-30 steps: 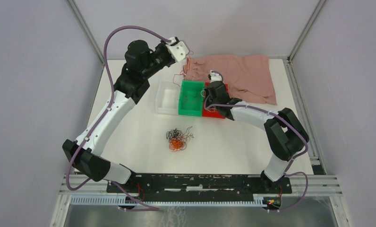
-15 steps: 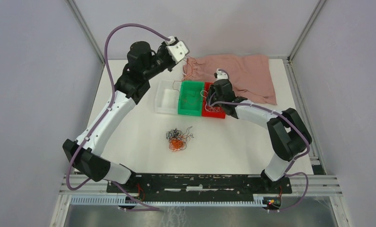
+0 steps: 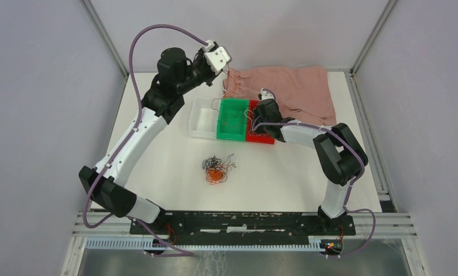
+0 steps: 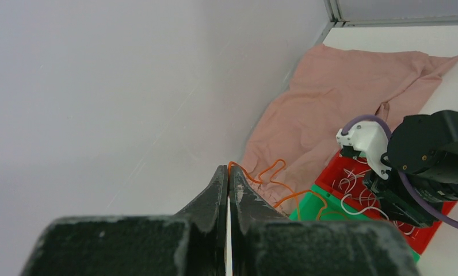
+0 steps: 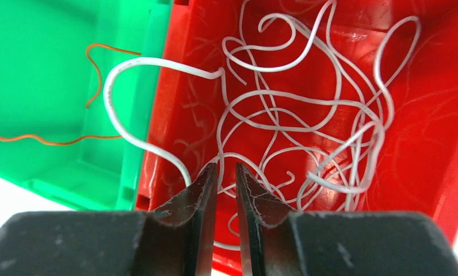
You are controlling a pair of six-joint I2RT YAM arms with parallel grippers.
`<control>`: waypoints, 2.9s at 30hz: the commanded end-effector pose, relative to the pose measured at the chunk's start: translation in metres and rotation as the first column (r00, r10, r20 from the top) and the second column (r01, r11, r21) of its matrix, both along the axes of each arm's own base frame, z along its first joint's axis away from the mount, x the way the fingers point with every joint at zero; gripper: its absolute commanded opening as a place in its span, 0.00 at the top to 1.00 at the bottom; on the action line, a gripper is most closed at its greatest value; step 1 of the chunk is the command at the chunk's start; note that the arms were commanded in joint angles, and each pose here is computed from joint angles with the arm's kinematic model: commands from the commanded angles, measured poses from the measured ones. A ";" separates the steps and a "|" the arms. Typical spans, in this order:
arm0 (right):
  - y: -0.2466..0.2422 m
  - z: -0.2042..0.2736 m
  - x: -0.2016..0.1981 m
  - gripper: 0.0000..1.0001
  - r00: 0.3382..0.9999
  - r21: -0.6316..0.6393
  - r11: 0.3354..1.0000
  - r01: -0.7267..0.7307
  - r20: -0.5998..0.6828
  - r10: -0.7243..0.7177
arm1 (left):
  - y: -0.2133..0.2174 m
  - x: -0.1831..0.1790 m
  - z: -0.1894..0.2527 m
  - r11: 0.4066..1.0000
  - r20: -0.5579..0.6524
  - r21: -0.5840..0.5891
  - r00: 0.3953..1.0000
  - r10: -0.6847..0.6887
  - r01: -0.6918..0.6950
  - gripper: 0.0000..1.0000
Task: Untangle the cables
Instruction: Adjust the bin at the center of the board.
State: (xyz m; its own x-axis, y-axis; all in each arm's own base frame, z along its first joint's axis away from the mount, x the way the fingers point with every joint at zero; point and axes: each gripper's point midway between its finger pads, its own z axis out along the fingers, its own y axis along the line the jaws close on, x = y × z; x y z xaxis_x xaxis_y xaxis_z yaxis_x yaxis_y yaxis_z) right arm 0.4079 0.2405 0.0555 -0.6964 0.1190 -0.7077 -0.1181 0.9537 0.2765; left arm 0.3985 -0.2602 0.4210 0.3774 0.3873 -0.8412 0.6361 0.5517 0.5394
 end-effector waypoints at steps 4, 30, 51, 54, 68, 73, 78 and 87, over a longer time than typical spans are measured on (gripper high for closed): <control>0.015 0.002 0.016 0.77 1.000 0.041 0.999 -0.012 0.012 0.011 | -0.009 -0.002 0.039 0.994 0.044 -0.100 0.998 -0.033 0.038 0.97; 0.014 0.107 0.022 0.41 0.967 0.138 0.988 -0.070 0.253 0.033 | -0.004 0.045 -0.075 0.976 -0.269 -0.098 0.949 0.164 -0.197 0.97; 0.022 0.067 0.036 0.64 0.986 0.146 0.987 -0.065 0.162 0.041 | 0.004 0.027 -0.153 0.984 -0.372 0.112 0.912 0.172 -0.140 0.97; 0.022 0.069 0.035 0.68 0.985 0.169 0.983 -0.068 0.167 0.039 | 0.003 0.027 -0.178 0.980 -0.392 0.160 0.903 0.174 -0.120 0.97; -0.014 0.054 0.031 0.81 0.990 0.181 0.983 0.039 0.123 -0.062 | -0.037 0.027 -0.252 0.947 -0.424 0.320 0.894 0.147 -0.004 0.97; -0.002 0.059 0.026 0.74 0.990 0.246 0.968 -0.036 0.138 0.002 | -0.042 0.029 -0.280 0.921 -0.424 0.388 0.894 0.145 0.034 0.97; -0.011 0.068 0.025 0.72 0.989 0.286 0.958 -0.007 0.146 -0.037 | -0.038 0.034 -0.311 0.891 -0.429 0.453 0.885 0.179 0.039 0.97; -0.023 0.070 0.021 0.69 0.988 0.279 0.960 -0.004 0.152 -0.040 | -0.034 0.028 -0.340 0.878 -0.461 0.474 0.867 0.190 0.060 0.97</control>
